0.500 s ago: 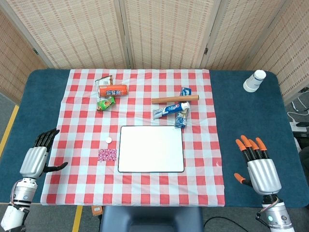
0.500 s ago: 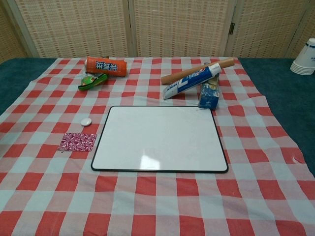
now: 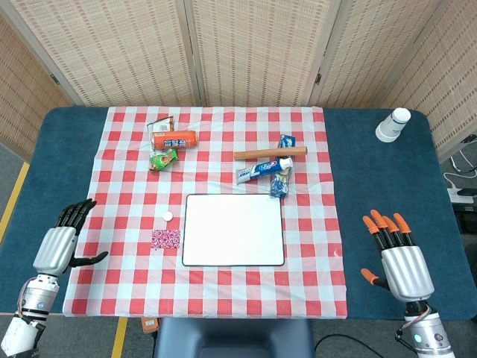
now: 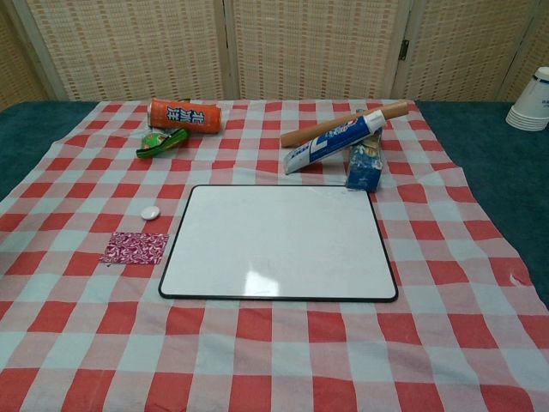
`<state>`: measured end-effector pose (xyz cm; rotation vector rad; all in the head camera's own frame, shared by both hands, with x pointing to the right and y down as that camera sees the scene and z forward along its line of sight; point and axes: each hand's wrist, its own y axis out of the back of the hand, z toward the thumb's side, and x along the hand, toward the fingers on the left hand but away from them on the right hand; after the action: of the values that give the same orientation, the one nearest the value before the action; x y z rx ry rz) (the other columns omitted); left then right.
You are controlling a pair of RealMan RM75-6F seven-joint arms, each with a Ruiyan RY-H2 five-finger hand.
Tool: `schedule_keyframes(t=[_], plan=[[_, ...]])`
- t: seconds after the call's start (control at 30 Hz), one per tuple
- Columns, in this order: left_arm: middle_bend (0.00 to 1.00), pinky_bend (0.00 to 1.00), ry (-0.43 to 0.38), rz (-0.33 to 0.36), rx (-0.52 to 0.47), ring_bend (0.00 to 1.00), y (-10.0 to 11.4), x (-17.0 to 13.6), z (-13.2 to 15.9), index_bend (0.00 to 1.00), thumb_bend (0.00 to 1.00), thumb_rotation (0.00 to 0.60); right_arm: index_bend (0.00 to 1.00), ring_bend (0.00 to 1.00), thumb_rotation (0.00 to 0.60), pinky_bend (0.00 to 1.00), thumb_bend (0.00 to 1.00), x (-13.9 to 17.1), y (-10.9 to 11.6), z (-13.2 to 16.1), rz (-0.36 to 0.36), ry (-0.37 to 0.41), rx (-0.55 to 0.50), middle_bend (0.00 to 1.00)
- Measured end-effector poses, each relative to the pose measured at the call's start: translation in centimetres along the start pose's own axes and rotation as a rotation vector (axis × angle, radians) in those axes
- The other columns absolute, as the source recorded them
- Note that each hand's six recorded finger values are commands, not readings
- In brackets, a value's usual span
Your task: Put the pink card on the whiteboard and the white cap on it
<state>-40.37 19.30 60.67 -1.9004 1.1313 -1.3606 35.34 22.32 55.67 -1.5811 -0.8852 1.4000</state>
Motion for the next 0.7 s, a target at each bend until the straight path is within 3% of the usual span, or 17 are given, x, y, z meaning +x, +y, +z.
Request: schedule_keyframes(t=[0.13, 0.27, 0.33, 0.43, 0.6, 0.7], plan=[[0.00, 0.03, -0.050, 0.038, -0.014, 0.00, 0.3, 0.0, 0.6, 0.00, 0.20, 0.590, 0.00, 0.00, 0.561, 0.05, 0.00, -0.1, 0.1, 0.0, -0.002, -0.001, -0.002, 0.00], [0.02, 0.26, -0.088, 0.121, -0.029, 0.07, 0.9, 0.0, 1.1, 0.00, 0.23, 0.600, 0.00, 0.00, 0.561, 0.05, 0.00, -0.1, 0.0, 0.1, 0.008, 0.007, 0.000, 0.00], [0.07, 0.46, -0.117, 0.147, -0.045, 0.22, 1.0, -0.2, 1.7, 0.00, 0.23, 0.600, 0.00, 0.00, 0.560, 0.06, 0.00, -0.1, -0.1, 0.0, 0.013, 0.008, -0.001, 0.00], [0.11, 0.60, -0.176, 0.143, -0.062, 0.37, 0.5, -0.5, 3.1, 0.00, 0.23, 0.600, 0.00, 0.00, 0.560, 0.06, 0.00, -0.1, 0.0, -0.2, 0.020, 0.007, -0.007, 0.00], [0.32, 0.72, -0.241, 0.122, -0.010, 0.60, -0.6, -0.9, 5.4, 0.00, 0.23, 0.600, 0.00, 0.00, 0.561, 0.07, 0.00, -0.2, 0.1, -0.1, 0.025, 0.016, -0.013, 0.00], [0.51, 0.81, -0.274, 0.107, 0.058, 0.76, -1.4, -1.2, 6.9, 0.02, 0.23, 0.600, 0.00, 0.00, 0.561, 0.07, 0.00, -0.2, -0.2, 0.1, 0.039, 0.026, -0.012, 0.00]])
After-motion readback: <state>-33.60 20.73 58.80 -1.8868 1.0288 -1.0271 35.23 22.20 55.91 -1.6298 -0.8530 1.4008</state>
